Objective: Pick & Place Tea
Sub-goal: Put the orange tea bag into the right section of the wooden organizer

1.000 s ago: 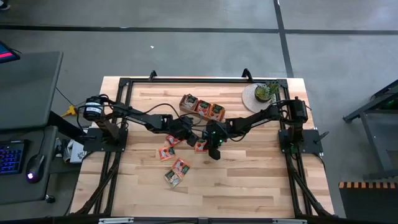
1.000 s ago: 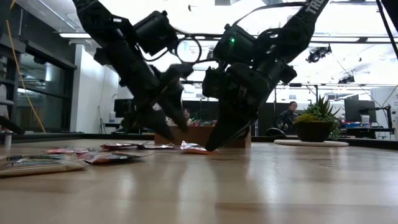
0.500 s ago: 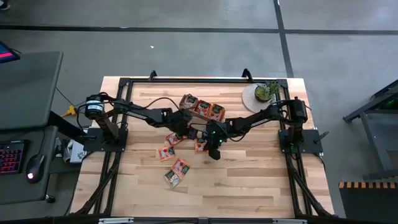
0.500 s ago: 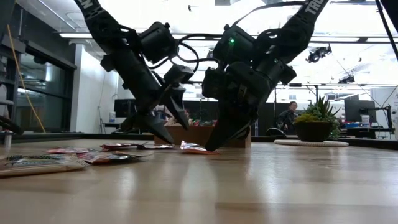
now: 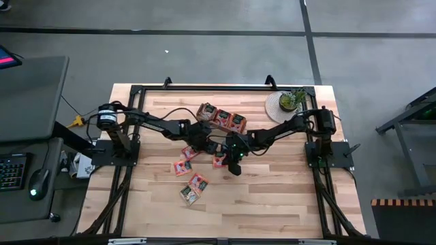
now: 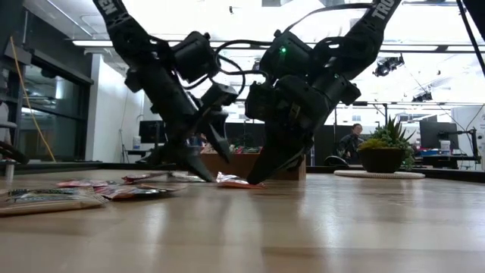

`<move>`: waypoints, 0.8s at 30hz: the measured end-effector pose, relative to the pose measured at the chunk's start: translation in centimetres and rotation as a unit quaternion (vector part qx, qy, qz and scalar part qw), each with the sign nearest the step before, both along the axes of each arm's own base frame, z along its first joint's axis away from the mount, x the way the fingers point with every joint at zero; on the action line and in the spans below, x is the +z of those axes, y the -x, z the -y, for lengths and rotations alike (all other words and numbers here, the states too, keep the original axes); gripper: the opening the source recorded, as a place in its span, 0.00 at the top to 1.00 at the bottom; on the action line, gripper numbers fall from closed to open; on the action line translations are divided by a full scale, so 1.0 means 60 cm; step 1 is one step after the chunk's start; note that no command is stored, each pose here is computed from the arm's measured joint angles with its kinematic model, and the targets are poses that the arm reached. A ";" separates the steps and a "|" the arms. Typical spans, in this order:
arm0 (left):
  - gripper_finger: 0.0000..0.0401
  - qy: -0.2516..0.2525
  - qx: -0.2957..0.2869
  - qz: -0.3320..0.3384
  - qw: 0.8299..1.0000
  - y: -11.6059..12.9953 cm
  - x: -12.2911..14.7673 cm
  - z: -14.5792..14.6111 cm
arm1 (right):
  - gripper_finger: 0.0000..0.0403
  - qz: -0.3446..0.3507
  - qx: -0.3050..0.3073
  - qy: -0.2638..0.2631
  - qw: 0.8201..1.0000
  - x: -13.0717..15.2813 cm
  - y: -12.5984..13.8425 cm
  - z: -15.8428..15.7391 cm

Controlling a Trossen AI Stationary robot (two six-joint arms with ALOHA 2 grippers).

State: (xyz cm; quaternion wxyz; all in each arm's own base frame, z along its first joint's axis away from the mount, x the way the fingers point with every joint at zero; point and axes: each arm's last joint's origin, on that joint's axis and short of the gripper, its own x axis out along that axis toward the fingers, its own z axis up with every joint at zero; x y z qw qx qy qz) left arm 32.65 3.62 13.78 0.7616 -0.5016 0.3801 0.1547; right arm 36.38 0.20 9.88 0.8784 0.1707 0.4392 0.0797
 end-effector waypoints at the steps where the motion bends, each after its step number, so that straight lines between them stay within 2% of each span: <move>1: 0.43 0.006 -0.004 -0.003 1.000 0.000 -0.002 0.001 | 1.00 0.000 0.000 0.000 1.000 0.000 0.000 0.000; 7: 0.43 0.026 -0.027 0.006 0.999 -0.030 -0.008 0.003 | 1.00 0.000 0.000 0.000 1.000 0.000 0.000 0.000; 14: 0.43 0.038 -0.035 0.002 0.999 -0.033 -0.003 0.004 | 1.00 -0.003 0.003 0.001 1.000 -0.001 0.001 0.000; 19: 0.43 0.069 -0.053 -0.009 0.996 -0.031 -0.003 0.008 | 1.00 -0.003 0.003 0.001 1.000 0.000 0.001 0.000; 24: 0.53 0.077 -0.060 -0.009 0.995 -0.031 -0.003 0.013 | 1.00 -0.003 0.003 0.002 1.000 0.000 0.001 0.000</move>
